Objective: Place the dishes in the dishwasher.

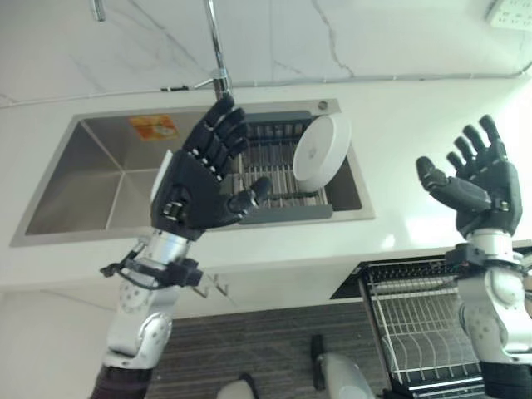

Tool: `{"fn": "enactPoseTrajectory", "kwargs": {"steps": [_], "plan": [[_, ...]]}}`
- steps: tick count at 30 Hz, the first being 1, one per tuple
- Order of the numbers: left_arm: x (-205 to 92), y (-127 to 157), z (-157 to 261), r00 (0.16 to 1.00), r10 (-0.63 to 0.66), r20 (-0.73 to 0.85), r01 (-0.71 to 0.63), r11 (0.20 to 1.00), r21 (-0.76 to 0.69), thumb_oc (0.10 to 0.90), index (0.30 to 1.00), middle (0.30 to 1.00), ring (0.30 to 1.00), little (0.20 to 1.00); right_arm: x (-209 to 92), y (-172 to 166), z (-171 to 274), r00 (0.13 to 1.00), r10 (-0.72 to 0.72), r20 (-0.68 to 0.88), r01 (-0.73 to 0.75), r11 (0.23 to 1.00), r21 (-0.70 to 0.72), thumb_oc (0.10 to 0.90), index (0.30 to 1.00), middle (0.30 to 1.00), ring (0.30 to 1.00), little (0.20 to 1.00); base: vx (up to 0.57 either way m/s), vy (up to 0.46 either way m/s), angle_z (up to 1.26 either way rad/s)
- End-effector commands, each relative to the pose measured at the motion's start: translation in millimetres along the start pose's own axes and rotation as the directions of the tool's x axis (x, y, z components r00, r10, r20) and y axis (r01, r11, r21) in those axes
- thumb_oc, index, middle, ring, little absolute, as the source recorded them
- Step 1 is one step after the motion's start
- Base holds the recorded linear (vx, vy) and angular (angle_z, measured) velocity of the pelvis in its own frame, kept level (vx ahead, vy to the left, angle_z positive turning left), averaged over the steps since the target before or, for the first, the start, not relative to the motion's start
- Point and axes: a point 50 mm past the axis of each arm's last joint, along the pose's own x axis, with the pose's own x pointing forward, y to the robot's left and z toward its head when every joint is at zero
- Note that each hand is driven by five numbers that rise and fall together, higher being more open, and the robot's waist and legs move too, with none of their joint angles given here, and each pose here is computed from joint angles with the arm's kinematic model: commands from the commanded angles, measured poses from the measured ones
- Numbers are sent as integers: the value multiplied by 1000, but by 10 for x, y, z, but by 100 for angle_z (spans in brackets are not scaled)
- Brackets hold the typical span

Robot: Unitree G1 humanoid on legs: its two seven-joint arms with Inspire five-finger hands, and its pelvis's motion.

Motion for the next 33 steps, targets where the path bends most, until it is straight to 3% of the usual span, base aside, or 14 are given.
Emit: {"fn": "enactPoseTrajectory", "kwargs": {"steps": [1, 8, 19, 33], "plan": [[164, -122, 379, 971, -109, 215, 95, 993, 73, 800, 900, 900, 900, 900, 206, 144, 483, 968, 98, 230, -107, 994, 27, 800, 900, 900, 900, 900, 0, 2, 17], [174, -119, 297, 976, -118, 185, 104, 991, 80, 800, 900, 900, 900, 900, 337, 141, 325, 987, 71, 144, -94, 982, 163, 800, 900, 900, 900, 900, 0, 0, 13], [177, -50, 275, 981, -104, 161, 91, 992, 88, 800, 900, 900, 900, 900, 479, 43, 175, 997, -55, 59, 43, 982, 182, 800, 900, 900, 900, 900, 3, 5, 10], [236, -65, 244, 982, -123, 146, 113, 991, 75, 800, 900, 900, 900, 900, 580, -33, -117, 985, -77, -151, 121, 945, 304, 800, 900, 900, 900, 900, 3, 6, 4]]}}
